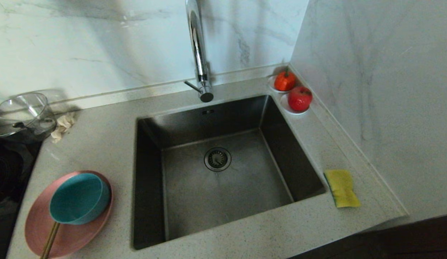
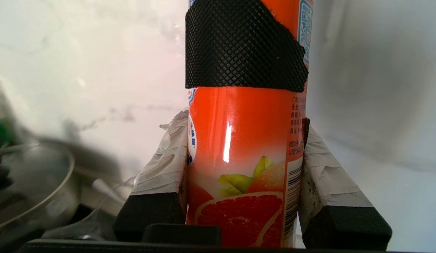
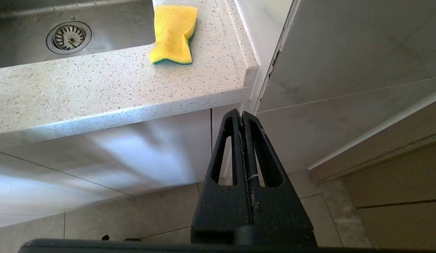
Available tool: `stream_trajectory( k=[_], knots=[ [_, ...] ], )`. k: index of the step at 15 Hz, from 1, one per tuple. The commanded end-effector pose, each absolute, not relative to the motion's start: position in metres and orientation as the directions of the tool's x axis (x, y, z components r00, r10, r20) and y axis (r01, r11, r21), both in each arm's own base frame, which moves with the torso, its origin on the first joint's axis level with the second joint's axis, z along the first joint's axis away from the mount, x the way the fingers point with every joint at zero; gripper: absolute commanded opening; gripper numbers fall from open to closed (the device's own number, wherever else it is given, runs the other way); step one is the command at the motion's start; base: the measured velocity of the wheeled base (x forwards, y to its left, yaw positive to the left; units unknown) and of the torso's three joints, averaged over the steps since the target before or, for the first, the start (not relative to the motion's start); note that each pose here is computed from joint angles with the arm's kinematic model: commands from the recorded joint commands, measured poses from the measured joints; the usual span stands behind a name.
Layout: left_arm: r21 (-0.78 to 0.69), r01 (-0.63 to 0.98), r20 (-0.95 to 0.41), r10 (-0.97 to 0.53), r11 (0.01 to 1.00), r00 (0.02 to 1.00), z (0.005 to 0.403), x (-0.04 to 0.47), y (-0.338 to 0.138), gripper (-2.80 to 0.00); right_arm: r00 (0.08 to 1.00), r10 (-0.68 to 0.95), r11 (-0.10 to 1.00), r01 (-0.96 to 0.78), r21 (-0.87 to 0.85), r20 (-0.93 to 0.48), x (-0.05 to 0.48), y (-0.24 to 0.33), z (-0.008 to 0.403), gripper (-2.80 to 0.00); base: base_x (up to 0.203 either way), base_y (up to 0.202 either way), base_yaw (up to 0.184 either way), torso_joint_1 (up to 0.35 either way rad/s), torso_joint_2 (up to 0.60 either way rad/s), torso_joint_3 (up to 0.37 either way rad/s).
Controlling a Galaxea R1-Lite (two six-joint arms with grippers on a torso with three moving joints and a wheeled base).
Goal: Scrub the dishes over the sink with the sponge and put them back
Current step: Place the dish soap on the table
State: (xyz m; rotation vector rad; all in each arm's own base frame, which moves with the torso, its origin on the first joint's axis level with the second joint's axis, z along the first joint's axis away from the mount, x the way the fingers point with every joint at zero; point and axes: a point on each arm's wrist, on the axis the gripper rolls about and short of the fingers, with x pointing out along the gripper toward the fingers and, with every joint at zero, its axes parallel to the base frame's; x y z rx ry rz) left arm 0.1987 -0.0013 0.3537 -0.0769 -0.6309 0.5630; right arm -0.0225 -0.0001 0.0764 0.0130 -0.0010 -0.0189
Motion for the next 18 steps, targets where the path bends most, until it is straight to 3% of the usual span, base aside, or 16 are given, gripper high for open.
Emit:
stream_trajectory(
  k=[1, 8, 18],
  knots=[
    [-0.222, -0.529, 0.499, 0.561, 0.819, 0.66, 0.332, 0.219, 0.005, -2.8, 1.0, -0.019, 1.0, 0.019, 0.014, 0.0, -0.022, 0.0, 0.076, -2.8, 0.0, 0.0, 0.0, 0.0, 0.0, 0.0],
    [-0.202, -0.673, 0.407, 0.686, 0.711, 0.602, 0.29, 0.273, 0.032, -2.8, 1.0, -0.018, 1.0, 0.018, 0.013, 0.0, -0.022, 0.0, 0.076, -2.8, 0.0, 0.0, 0.0, 0.0, 0.0, 0.0],
    [-0.181, -0.69, 0.389, 0.696, 0.701, 0.604, 0.236, 0.331, 0.041, -2.8, 1.0, -0.018, 1.0, 0.018, 0.013, 0.001, -0.022, 0.0, 0.077, -2.8, 0.0, 0.0, 0.0, 0.0, 0.0, 0.0]
  ],
)
